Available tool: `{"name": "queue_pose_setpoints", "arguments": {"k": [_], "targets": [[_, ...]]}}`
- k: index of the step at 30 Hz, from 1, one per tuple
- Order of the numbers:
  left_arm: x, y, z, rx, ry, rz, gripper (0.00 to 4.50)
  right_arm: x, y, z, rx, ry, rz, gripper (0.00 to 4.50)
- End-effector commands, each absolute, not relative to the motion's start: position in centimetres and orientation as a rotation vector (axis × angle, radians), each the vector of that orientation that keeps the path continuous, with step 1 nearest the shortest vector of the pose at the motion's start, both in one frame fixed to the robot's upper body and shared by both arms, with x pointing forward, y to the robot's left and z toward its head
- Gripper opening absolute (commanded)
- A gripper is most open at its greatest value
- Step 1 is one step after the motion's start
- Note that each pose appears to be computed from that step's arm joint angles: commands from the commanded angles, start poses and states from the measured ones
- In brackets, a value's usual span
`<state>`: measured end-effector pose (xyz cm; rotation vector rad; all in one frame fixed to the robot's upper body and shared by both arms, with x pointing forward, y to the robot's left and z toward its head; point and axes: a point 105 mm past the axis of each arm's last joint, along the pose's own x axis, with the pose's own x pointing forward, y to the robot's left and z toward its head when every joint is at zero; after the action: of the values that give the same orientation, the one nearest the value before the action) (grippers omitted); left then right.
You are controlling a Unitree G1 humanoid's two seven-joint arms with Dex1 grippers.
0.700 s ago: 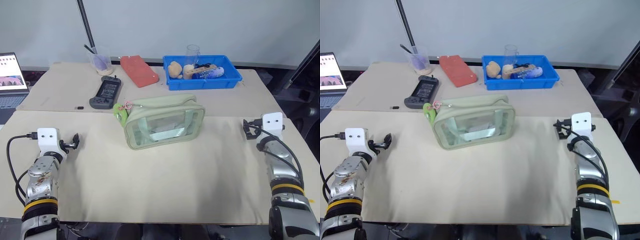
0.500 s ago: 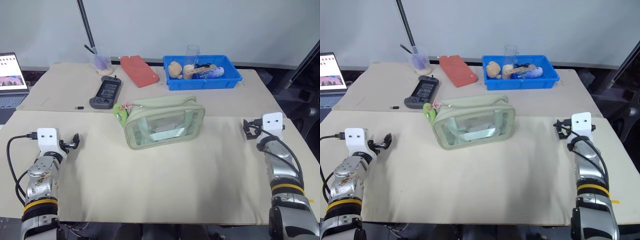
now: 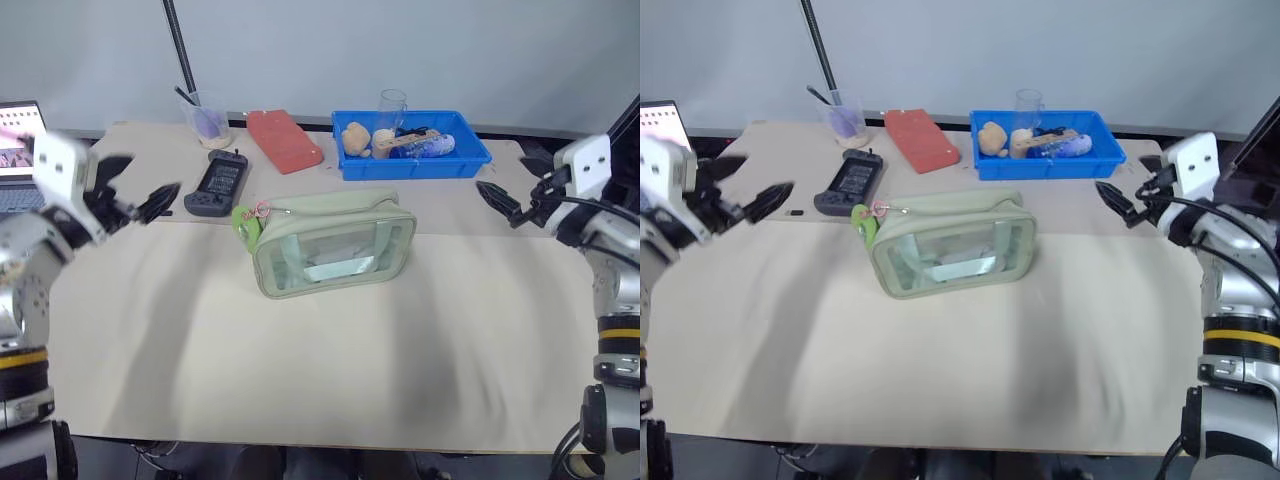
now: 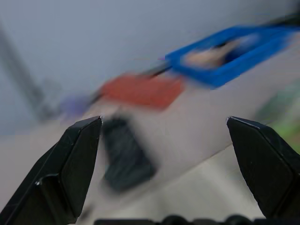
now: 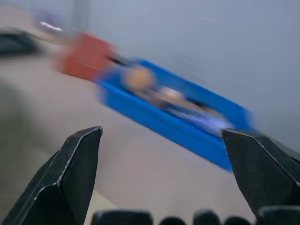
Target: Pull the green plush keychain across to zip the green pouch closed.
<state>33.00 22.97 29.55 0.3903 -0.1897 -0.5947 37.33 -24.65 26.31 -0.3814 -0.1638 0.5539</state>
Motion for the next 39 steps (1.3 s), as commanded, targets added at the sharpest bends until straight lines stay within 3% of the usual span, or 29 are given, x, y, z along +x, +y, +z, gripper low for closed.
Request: {"name": "queue_pose_setpoints", "arguments": {"k": [1, 6, 13, 17, 23, 24, 29, 34, 39], "targets": [[31.4, 17.0, 30.1, 0.475, -0.163, -0.861, 4.50, 34.7, -21.2, 28.6, -0.405, -0.158, 0.758, 4.47], [30.2, 11.1, 27.5, 0.753, -0.117, -1.104, 4.50, 31.8, -17.1, 29.5, -0.413, -0.148, 0.914, 4.47], [32.0, 8.9, 24.5, 1.023, -0.139, -1.147, 4.50, 30.4, -14.5, 31.2, -0.409, -0.220, 0.902, 4.47], [32.9, 8.9, 23.7, 1.107, -0.156, -1.138, 3.24, 29.9, -14.2, 31.2, -0.429, -0.213, 0.889, 4.50], [33.7, 8.8, 23.4, 1.124, -0.184, -1.134, 0.29, 29.6, -14.4, 30.8, -0.446, -0.189, 0.888, 4.50], [33.8, 8.9, 23.4, 1.126, -0.193, -1.131, 0.02, 29.6, -14.4, 30.8, -0.453, -0.185, 0.890, 4.50], [34.3, 11.1, 24.7, 1.180, -0.237, -1.122, 0.02, 29.4, -14.4, 30.3, -0.480, -0.158, 0.929, 4.50], [32.9, 13.5, 26.1, 1.201, -0.300, -1.203, 0.02, 29.0, -14.0, 29.8, -0.509, -0.124, 1.005, 4.50], [32.2, 14.4, 25.1, 1.225, -0.277, -1.236, 0.02, 28.5, -13.5, 28.3, -0.512, -0.063, 1.077, 4.50]]}}
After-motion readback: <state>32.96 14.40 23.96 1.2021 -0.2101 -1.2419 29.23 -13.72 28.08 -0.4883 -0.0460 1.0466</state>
